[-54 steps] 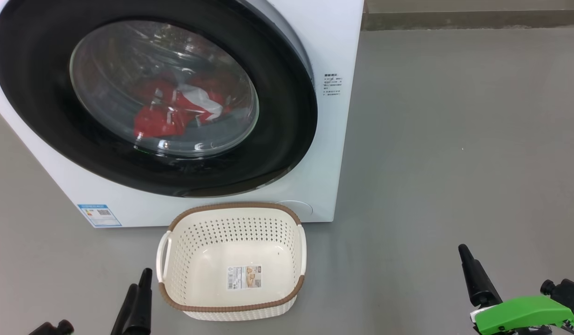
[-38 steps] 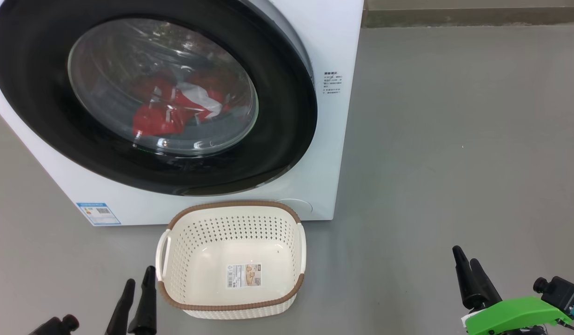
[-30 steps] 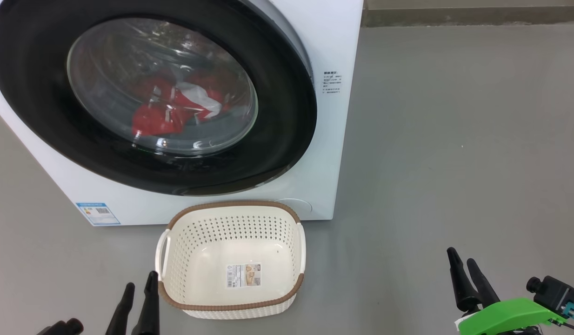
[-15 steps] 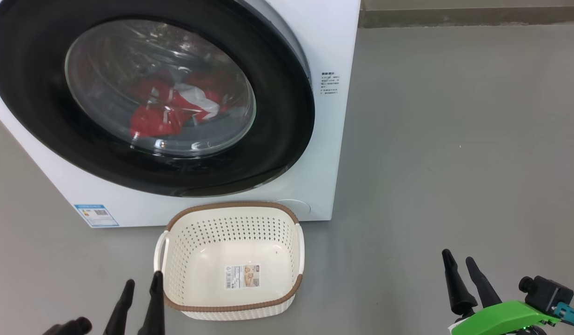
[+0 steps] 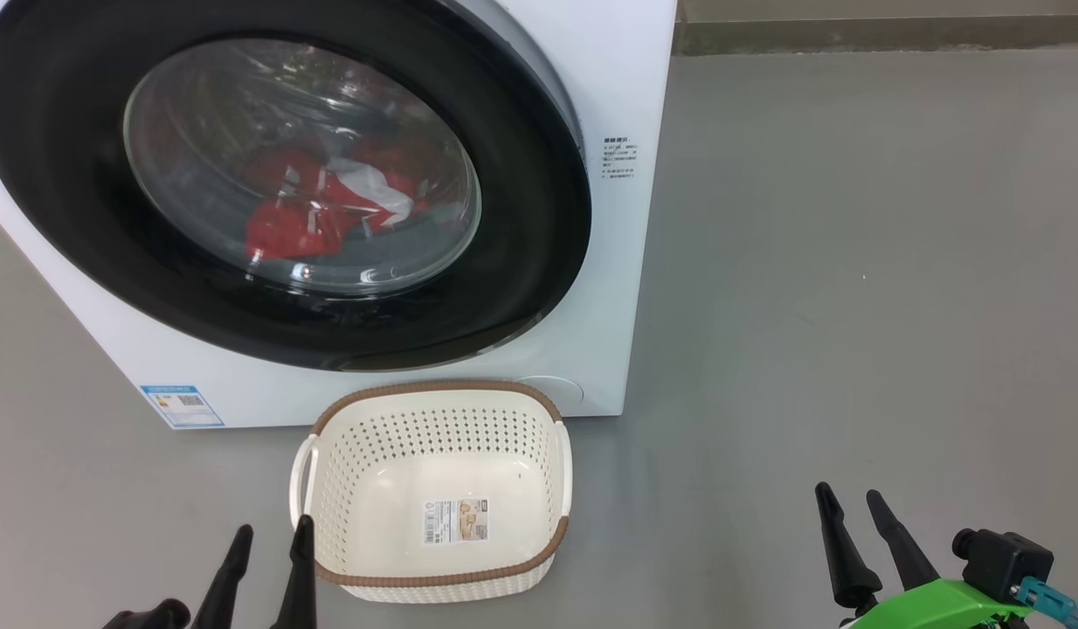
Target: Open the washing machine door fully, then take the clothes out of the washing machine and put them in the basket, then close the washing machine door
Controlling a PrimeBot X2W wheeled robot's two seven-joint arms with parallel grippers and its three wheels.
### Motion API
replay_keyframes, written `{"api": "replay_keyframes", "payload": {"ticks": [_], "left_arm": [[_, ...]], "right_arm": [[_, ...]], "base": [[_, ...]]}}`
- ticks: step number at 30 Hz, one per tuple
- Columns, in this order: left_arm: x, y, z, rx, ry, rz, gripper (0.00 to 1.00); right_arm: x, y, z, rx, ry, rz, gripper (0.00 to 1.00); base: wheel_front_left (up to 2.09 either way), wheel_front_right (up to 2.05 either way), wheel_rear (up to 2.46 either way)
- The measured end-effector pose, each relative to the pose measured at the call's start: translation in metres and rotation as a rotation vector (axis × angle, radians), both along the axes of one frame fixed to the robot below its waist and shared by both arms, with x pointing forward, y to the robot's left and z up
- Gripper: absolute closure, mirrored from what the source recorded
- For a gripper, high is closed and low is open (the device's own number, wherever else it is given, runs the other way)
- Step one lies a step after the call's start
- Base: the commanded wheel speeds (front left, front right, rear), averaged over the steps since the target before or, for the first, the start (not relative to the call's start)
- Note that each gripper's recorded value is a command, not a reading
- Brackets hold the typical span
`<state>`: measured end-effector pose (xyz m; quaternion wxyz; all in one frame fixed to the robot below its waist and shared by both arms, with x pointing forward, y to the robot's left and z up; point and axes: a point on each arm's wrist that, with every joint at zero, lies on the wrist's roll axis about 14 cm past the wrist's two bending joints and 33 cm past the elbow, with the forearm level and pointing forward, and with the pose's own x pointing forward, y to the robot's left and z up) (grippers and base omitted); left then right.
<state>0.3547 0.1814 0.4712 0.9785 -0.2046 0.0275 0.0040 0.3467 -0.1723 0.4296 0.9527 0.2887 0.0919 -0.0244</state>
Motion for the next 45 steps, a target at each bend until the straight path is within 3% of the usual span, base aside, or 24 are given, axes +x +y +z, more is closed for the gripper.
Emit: {"api": "replay_keyframes", "payload": {"ticks": [24, 45], "left_arm": [[-0.006, -0.004, -0.010, 0.223, -0.002, -0.050, 0.00], [-0.007, 0.010, -0.020, 0.198, 0.035, -0.004, 0.00]], "right_arm": [[-0.009, -0.013, -0.005, -0.254, -0.014, 0.030, 0.00], [-0.005, -0.030, 0.005, -0.289, -0.039, -0.017, 0.00]], "base": [[0.00, 0.00, 0.00], [0.00, 0.00, 0.00]]}}
